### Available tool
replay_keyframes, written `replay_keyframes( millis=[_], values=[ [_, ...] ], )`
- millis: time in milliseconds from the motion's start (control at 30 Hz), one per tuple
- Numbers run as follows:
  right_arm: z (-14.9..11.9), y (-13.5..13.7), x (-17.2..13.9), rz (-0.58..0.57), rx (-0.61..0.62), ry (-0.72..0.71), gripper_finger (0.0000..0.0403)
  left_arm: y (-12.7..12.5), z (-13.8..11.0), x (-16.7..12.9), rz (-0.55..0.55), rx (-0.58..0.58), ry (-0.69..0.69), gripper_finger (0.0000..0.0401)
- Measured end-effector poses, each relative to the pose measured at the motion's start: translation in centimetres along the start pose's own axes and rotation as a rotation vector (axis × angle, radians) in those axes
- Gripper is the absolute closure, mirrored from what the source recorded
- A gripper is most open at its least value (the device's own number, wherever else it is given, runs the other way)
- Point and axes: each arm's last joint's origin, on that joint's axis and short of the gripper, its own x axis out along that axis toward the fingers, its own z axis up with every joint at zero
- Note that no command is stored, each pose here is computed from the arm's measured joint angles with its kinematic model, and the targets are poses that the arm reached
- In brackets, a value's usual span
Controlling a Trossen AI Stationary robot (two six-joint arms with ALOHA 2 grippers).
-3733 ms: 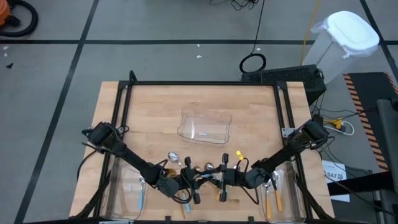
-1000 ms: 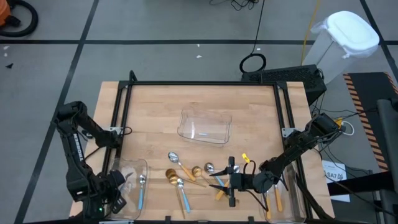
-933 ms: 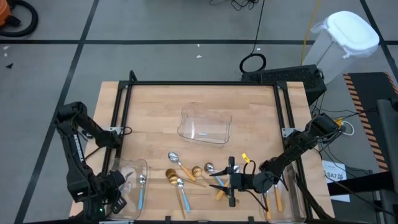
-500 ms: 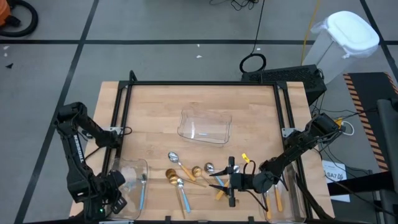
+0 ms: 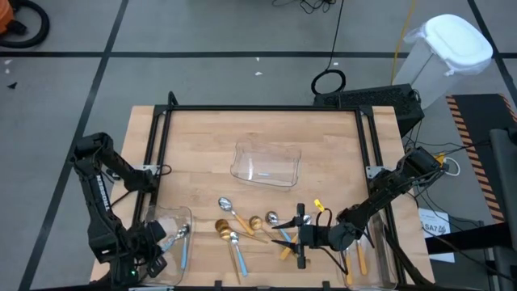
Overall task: Sort silverware by color (type)
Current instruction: Put the blue spoon into the bottom left transparent bin
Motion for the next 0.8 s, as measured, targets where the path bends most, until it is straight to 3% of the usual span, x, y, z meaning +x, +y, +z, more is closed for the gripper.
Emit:
replay_keyframes(
  millis=[433,800],
  values=[
    [-0.3,0.0,0.0,-0.006,0.066,0.023,0.0243,-1.2,3.3,0.5,-0.036,0.225,-0.28,0.0327],
    [-2.1,-1.0,0.3,-0.109,0.161,0.165,0.0243,-2.0,6.8,0.5,0.017,0.38,-0.64,0.0327]
  ],
)
